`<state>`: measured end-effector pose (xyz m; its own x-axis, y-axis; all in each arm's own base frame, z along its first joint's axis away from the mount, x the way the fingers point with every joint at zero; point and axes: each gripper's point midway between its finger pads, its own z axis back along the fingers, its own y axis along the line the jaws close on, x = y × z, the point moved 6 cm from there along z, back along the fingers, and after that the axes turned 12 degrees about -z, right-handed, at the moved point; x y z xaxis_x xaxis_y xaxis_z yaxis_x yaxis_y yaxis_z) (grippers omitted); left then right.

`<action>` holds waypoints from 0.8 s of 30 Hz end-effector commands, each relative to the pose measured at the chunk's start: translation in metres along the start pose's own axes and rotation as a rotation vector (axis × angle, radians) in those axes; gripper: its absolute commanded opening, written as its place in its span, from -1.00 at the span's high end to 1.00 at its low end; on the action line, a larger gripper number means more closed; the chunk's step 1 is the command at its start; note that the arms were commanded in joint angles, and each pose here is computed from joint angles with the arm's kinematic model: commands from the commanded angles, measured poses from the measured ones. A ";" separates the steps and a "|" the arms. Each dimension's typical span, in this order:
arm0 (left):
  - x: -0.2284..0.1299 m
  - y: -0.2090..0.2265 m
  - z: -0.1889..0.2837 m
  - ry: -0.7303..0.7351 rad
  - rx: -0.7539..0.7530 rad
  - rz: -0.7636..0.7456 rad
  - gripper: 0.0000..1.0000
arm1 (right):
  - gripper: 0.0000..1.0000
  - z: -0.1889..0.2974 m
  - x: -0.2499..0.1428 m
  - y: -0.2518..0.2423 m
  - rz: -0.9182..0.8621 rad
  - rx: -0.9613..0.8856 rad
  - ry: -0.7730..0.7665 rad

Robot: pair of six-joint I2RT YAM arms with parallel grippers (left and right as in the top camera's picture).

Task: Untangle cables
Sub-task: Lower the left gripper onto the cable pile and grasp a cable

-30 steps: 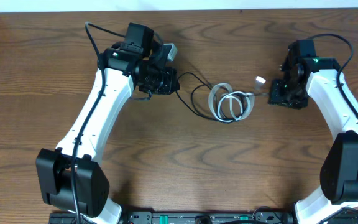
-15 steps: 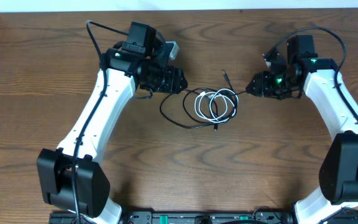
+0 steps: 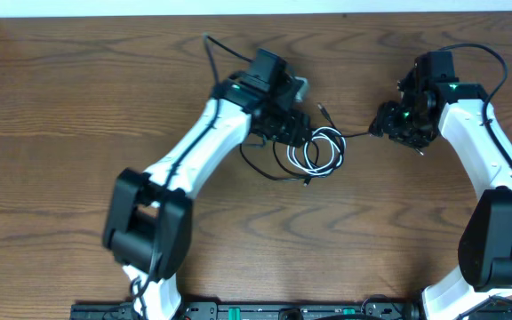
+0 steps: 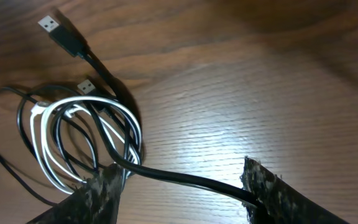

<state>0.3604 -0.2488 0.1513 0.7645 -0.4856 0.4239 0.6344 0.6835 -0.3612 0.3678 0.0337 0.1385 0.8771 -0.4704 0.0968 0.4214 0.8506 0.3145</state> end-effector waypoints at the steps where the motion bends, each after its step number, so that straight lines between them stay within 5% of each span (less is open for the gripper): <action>1: -0.003 0.010 -0.024 0.025 0.044 0.001 -0.22 | -0.19 -0.002 0.000 -0.006 0.015 -0.030 0.001; 12: -0.015 0.011 -0.080 0.088 0.046 -0.030 -0.01 | -0.19 -0.002 -0.001 -0.006 0.022 -0.033 0.006; 14: -0.018 0.008 -0.087 0.106 0.050 -0.036 0.15 | -0.19 -0.002 -0.001 -0.006 0.025 -0.033 0.006; 18: -0.019 0.010 -0.089 0.112 0.094 -0.047 0.80 | -0.19 -0.002 -0.001 -0.007 0.032 -0.033 0.007; 24: 0.005 0.003 -0.054 0.018 0.113 -0.054 0.85 | -0.17 -0.003 -0.002 -0.006 0.035 -0.034 0.011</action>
<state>0.3613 -0.2830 0.0705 0.7453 -0.5681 0.3490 0.6613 0.6966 -0.2781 0.3658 0.0312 0.1376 0.8861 -0.4526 0.0999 0.4080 0.8639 0.2953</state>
